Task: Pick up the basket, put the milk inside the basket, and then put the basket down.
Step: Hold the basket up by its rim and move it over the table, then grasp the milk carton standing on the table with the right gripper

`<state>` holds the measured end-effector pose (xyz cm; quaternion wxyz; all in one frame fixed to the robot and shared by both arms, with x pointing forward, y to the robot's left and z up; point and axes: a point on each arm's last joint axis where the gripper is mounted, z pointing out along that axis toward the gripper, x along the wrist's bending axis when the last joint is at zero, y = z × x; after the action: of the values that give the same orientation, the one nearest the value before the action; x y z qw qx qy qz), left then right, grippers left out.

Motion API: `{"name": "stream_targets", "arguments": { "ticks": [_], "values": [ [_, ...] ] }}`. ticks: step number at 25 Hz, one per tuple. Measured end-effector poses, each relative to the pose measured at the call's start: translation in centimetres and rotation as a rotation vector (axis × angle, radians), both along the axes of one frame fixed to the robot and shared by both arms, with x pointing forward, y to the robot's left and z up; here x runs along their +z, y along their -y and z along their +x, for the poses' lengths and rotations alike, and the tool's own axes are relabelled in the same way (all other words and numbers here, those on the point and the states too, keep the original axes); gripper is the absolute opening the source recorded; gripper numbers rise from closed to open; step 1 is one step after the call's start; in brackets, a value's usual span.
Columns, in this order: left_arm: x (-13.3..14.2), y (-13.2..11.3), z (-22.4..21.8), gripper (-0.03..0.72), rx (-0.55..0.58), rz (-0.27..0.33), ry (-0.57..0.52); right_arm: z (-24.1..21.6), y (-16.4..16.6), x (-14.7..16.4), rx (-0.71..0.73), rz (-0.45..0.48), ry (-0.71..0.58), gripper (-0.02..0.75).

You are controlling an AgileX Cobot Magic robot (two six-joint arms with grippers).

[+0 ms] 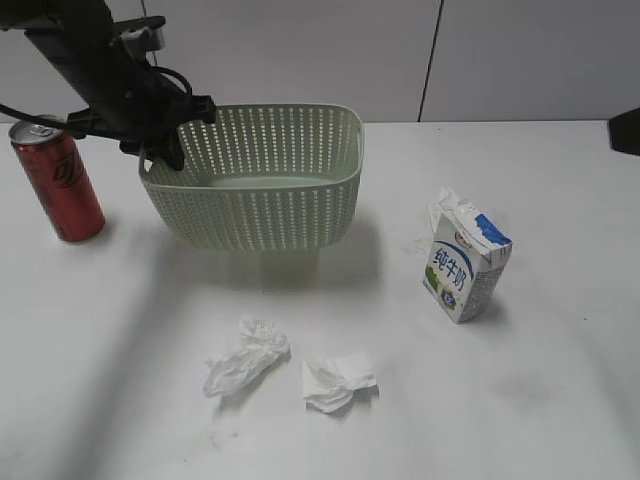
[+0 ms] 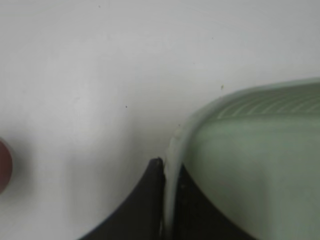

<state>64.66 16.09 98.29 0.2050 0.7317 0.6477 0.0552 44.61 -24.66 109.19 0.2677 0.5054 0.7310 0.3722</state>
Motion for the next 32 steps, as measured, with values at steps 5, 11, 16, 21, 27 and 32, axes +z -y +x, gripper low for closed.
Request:
{"name": "stream_targets", "arguments": {
  "ticks": [5,11,16,21,27,32],
  "values": [
    [0.0,0.0,0.0,0.000,-0.001,0.003,0.000,4.6,-1.4,-3.1,0.029,-0.051,-0.161,0.594],
    [0.0,0.0,0.0,0.000,-0.001,0.003,0.000,8.8,-2.2,-8.0,0.026,-0.095,-0.298,0.594],
    [0.0,0.0,0.0,0.000,-0.001,0.004,0.000,11.5,-2.6,-11.7,0.021,-0.124,-0.361,0.594],
    [0.0,0.0,0.0,0.000,-0.001,0.005,0.000,13.1,-3.0,-15.1,0.014,-0.134,-0.434,0.507],
    [0.0,0.0,0.0,0.000,-0.001,0.005,0.000,13.4,-3.1,-16.3,0.008,-0.128,-0.467,0.030],
    [0.0,0.0,0.0,0.000,-0.001,0.005,0.000,13.2,-3.1,-14.1,0.013,-0.116,-0.425,-0.005]
  ]
}}
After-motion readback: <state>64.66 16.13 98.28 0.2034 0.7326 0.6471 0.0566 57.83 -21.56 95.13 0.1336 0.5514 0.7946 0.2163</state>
